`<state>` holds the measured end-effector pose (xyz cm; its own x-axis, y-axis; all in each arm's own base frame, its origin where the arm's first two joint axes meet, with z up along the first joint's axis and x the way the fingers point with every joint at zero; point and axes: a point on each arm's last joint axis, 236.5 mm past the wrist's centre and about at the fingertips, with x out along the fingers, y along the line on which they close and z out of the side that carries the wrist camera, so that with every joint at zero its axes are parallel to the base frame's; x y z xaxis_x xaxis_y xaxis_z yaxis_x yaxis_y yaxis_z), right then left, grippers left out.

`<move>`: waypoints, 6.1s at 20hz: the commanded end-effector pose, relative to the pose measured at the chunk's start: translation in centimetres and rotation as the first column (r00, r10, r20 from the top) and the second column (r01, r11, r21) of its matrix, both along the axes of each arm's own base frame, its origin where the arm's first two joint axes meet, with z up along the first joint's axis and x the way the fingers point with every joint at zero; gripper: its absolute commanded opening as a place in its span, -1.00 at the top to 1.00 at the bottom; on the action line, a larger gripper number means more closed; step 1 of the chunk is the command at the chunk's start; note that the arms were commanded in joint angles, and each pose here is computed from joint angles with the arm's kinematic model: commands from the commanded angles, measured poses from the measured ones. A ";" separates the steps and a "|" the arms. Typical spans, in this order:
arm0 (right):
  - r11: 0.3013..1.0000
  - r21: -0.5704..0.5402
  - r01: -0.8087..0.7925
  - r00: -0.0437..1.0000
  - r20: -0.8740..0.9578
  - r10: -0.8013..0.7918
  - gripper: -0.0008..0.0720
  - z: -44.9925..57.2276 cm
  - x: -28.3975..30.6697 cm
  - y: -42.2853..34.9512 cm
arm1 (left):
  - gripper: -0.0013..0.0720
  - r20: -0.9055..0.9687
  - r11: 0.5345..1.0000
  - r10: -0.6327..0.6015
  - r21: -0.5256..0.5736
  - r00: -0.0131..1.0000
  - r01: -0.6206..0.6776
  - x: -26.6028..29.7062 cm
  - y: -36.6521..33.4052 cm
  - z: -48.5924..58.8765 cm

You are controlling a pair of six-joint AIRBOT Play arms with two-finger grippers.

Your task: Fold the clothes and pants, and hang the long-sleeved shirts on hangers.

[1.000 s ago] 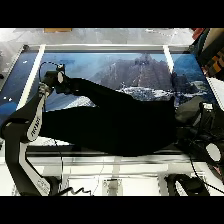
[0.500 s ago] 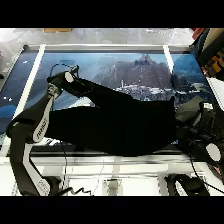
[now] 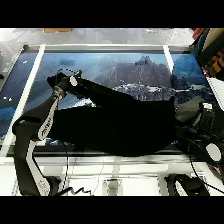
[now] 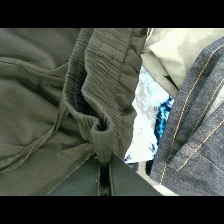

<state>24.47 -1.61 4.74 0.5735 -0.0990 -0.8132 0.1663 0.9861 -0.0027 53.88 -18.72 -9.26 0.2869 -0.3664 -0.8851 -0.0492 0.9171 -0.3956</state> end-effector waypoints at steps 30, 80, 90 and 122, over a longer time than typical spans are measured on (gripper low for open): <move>1.000 0.002 -0.015 0.995 0.099 0.015 0.90 1.4 1.9 0.3 | -0.71 0.313 0.939 0.302 0.064 0.900 -0.338 -2.8 15.9 9.3; 1.000 0.010 -0.018 0.993 0.118 0.017 0.90 1.7 2.2 0.5 | 0.05 0.105 0.758 -0.007 0.649 0.994 -0.063 5.9 23.7 0.1; 1.000 0.017 -0.020 0.993 0.117 0.017 0.90 1.7 2.2 0.6 | 0.06 -0.022 0.729 0.050 0.685 0.999 -0.021 2.6 25.1 0.1; 0.999 0.038 -0.027 0.989 0.149 0.021 0.90 2.1 2.8 1.1 | 0.58 0.170 0.739 0.347 0.556 0.922 -0.381 4.9 25.7 0.5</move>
<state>27.24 -0.57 6.87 0.6903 -0.0551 -0.7214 0.1375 0.9889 0.0561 58.45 6.88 -9.77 0.3234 0.3391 -0.8834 -0.4137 0.8903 0.1903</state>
